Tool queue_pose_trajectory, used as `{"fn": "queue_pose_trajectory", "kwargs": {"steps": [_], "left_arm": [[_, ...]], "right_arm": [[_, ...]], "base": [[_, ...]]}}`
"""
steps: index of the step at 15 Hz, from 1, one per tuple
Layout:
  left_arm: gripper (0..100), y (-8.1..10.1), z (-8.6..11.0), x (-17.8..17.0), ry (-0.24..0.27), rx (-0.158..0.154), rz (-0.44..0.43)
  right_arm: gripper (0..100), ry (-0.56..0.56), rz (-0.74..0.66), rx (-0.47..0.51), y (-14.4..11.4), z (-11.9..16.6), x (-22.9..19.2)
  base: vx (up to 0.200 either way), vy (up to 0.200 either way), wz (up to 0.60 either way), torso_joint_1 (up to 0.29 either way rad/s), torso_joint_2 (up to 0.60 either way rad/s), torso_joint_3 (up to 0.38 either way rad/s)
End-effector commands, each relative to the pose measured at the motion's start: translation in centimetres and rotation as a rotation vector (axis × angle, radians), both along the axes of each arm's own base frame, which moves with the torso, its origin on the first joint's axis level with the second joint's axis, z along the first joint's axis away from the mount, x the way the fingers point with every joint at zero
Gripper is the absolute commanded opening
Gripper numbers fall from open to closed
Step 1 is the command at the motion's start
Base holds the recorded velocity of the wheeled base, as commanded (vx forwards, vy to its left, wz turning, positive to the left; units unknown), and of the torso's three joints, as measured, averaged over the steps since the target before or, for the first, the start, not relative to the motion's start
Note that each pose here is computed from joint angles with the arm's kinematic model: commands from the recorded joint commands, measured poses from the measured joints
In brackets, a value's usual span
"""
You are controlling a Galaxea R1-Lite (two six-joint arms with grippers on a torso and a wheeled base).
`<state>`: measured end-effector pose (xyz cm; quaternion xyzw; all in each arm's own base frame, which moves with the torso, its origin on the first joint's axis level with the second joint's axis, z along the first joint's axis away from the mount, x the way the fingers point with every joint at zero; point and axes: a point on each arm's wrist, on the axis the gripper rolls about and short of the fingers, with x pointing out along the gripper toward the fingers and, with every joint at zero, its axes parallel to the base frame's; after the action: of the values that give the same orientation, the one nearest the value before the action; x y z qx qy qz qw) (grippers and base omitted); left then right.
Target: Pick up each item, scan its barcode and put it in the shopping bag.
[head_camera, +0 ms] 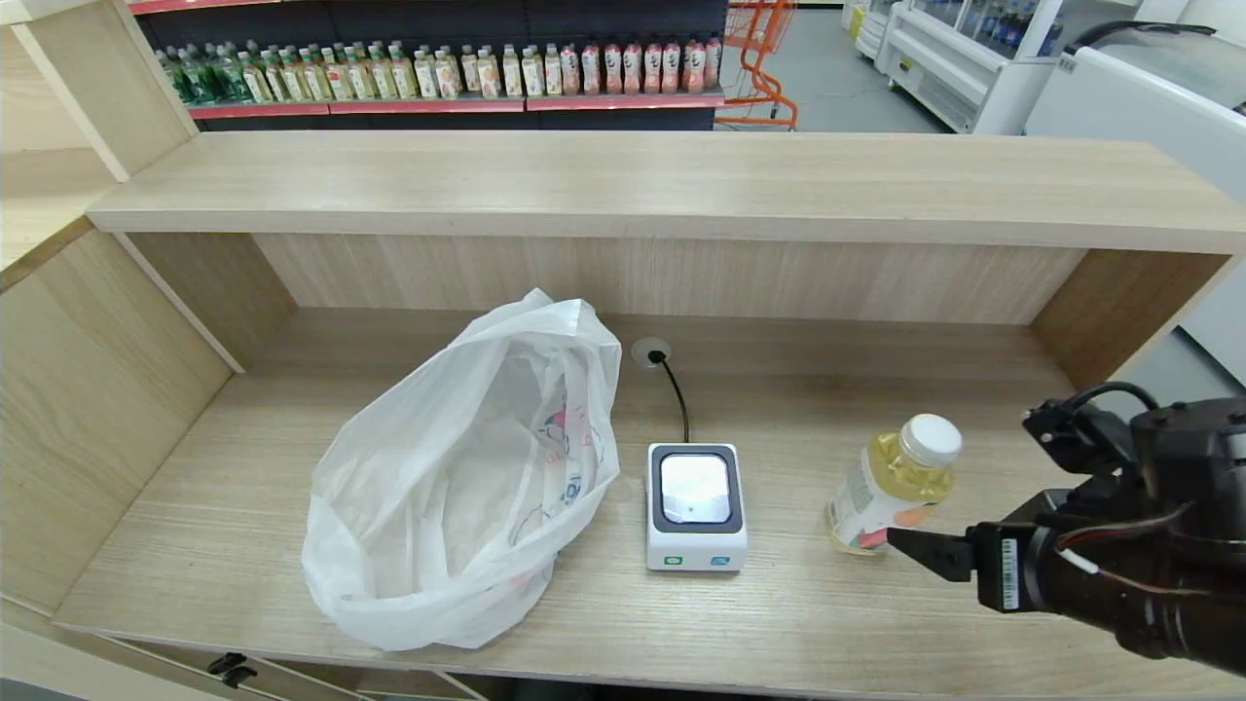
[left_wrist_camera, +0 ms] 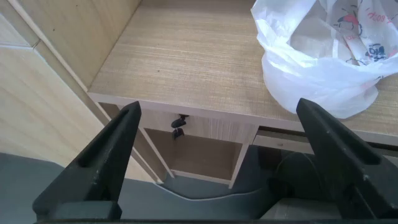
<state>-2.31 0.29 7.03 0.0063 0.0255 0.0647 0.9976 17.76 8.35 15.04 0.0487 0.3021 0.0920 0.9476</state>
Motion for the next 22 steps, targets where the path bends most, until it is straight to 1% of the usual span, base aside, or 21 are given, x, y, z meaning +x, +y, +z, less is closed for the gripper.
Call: {"fn": "queue_pose_trajectory", "kwargs": {"steps": [1,3,6,9,13,14,17,22], "left_arm": [[100,0.0,0.0,0.0,0.002,0.000,0.001],[100,0.0,0.0,0.0,0.002,0.000,0.001],[100,0.0,0.0,0.0,0.000,0.000,0.001],[100,0.0,0.0,0.0,0.000,0.000,0.001],[100,0.0,0.0,0.0,0.000,0.000,0.001],[100,0.0,0.0,0.0,0.002,0.000,0.001],[100,0.0,0.0,0.0,0.002,0.000,0.001],[100,0.0,0.0,0.0,0.002,0.000,-0.001]], "right_arm": [[100,0.090,0.029,-0.050,1.3,-2.8,1.1],[100,0.077,0.035,-0.054,2.1,-3.6,2.2],[100,0.053,0.024,-0.053,2.5,-4.2,3.2],[100,0.011,0.020,-0.093,2.7,-4.4,3.7],[100,-0.088,0.054,-0.117,3.3,-4.5,4.9],[100,-0.110,0.070,-0.144,3.2,-4.7,5.0],[100,-0.148,0.074,-0.138,3.6,-5.2,5.7],[100,-0.232,0.078,-0.147,3.7,-5.3,6.8]], "base": [[0.000,0.000,0.00,0.000,0.00,0.000],[0.000,0.000,0.00,0.000,0.00,0.000],[0.000,0.000,0.00,0.000,0.00,0.000],[0.000,0.000,0.00,0.000,0.00,0.000],[0.000,0.000,0.00,0.000,0.00,0.000],[0.000,0.000,0.00,0.000,0.00,0.000],[0.000,0.000,0.00,0.000,0.00,0.000],[0.000,0.000,0.00,0.000,0.00,0.000]]}}
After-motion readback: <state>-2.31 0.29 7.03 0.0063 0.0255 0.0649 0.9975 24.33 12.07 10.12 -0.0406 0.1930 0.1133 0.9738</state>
